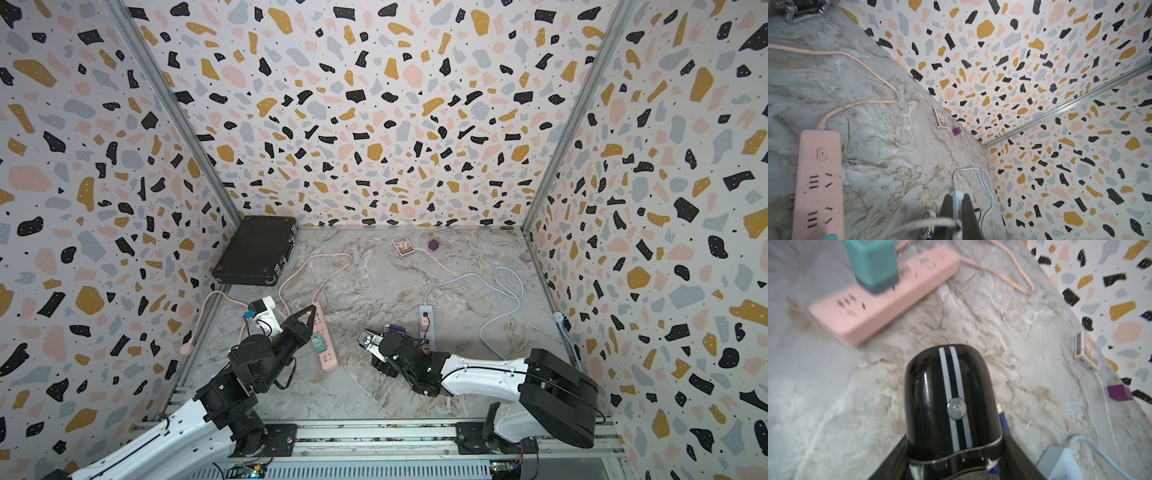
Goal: Unplug the electric shaver
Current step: Remove the charging cable from the electric shaver, then place the electric shaver at the center of the board.
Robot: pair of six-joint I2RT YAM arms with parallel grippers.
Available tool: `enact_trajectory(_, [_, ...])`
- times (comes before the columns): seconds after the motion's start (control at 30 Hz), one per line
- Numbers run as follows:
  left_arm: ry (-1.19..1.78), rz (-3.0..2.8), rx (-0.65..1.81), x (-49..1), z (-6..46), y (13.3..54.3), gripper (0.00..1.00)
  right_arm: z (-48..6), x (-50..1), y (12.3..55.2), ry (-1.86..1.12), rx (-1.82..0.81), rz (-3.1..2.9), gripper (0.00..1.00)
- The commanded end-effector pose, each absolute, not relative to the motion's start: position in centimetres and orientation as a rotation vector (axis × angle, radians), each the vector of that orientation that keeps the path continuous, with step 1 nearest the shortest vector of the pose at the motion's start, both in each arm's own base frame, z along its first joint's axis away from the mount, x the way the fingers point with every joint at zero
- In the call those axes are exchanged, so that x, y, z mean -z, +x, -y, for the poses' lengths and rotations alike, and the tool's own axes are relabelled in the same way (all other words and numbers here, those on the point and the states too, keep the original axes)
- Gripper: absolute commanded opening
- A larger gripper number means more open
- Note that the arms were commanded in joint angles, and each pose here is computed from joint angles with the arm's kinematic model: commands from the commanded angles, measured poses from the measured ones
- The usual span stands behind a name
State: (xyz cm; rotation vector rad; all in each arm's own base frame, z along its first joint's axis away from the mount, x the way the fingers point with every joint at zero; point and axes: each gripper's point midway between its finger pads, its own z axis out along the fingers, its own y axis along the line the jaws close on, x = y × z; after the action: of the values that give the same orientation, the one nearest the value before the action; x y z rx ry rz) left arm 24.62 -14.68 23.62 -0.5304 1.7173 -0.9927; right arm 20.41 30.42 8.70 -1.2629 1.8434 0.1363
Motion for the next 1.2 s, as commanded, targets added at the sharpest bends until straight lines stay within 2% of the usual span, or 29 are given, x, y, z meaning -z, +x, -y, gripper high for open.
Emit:
enact_trajectory(0.0, [-0.542,-1.615,0.976,-26.9,13.6,25.0,0.00,-30.1,-9.6,20.9,-1.207,-0.118,-1.856,0.15])
enact_trajectory(0.2, [-0.475,-1.649,0.947,-27.3,14.7,25.5,0.00,-30.1,-10.8,21.6,-1.206,-0.061,-1.842,0.16])
enact_trajectory(0.37, [-0.436,-1.707,0.991,-26.5,16.5,25.7,0.00,-32.2,-11.1,22.9,-1.289,-0.007,-1.856,0.15])
enact_trajectory(0.6, [-0.471,-1.742,1.013,-24.5,16.0,24.9,0.00,-35.2,-9.5,25.2,-1.339,-0.099,-1.924,0.15])
enact_trajectory(0.63, [-0.474,-1.741,1.005,-24.6,15.7,24.7,0.00,-34.6,-9.1,26.6,-1.323,-0.085,-1.950,0.15])
enact_trajectory(0.9, [-0.468,-1.742,0.970,-25.1,14.3,23.7,0.00,-34.6,-5.3,29.2,-1.343,-0.056,-2.087,0.16])
enact_trajectory(1.17, [-0.461,-1.776,0.976,-24.1,14.6,23.5,0.00,-35.0,-4.4,30.4,-1.348,-0.064,-2.137,0.18])
